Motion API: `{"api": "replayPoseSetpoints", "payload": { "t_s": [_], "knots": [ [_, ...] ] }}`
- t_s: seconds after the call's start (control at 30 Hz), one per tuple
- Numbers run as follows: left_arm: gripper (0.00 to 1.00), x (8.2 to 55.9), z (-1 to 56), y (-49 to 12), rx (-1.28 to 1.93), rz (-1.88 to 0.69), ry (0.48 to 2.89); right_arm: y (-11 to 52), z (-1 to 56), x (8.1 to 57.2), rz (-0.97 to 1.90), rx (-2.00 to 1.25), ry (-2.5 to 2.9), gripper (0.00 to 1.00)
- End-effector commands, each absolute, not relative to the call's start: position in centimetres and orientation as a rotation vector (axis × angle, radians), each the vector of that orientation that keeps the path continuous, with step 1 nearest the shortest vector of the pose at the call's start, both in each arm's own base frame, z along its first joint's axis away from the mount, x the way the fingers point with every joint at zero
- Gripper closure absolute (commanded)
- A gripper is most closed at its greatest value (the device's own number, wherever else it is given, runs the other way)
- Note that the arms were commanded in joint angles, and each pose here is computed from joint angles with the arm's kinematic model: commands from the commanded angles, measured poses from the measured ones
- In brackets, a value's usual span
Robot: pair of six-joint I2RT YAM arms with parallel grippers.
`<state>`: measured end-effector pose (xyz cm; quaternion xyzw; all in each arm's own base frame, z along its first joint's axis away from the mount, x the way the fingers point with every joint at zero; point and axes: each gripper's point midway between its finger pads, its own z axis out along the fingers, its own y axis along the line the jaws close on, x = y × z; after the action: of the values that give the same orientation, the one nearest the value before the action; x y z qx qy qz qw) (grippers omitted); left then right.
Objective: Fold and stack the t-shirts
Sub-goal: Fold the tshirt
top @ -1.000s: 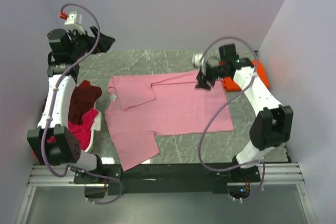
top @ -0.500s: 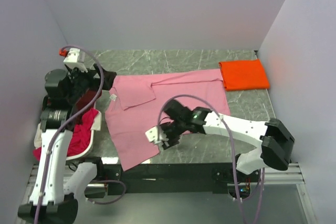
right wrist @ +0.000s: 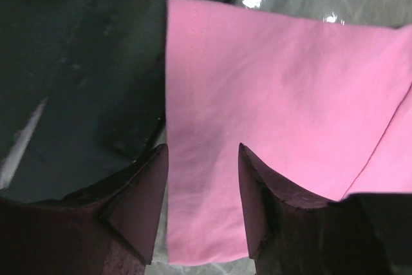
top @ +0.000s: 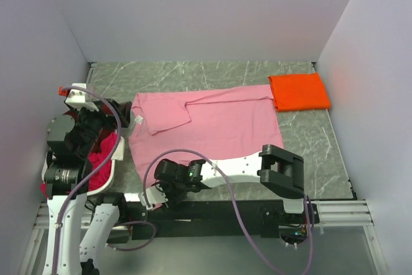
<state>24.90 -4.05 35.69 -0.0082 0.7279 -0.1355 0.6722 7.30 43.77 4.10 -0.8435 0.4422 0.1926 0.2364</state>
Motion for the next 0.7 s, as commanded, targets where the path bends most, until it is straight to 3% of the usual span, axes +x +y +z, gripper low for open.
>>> {"api": "replayPoseSetpoints", "payload": {
  "t_s": [0.0, 0.27, 0.37, 0.5, 0.6, 0.67],
  "knots": [
    [0.01, 24.5, 35.2, -3.8, -0.009, -0.285, 1.636, 45.0, 4.4, 8.4, 0.486, -2.255, 1.24, 0.46],
    [0.01, 24.3, 34.5, -3.9, 0.0, -0.287, 1.639, 44.2, 2.1, 7.6, 0.486, -2.316, 1.279, 0.53],
    [0.01, 24.2, 34.3, -3.9, 0.0, -0.287, 1.642, 44.1, 1.5, 7.7, 0.477, -2.324, 1.295, 0.6],
    [0.01, 24.1, 34.3, -3.8, -0.001, -0.279, 1.64, 44.1, 1.2, 7.8, 0.487, -2.325, 1.319, 0.89],
    [0.0, 24.1, 34.3, -3.7, 0.0, -0.271, 1.643, 44.4, 2.5, 8.7, 0.536, -2.268, 1.363, 1.0],
    [0.01, 24.2, 34.3, -3.8, 0.005, -0.273, 1.641, 44.3, 3.6, 10.3, 0.559, -2.213, 1.408, 1.0]
  ]
}}
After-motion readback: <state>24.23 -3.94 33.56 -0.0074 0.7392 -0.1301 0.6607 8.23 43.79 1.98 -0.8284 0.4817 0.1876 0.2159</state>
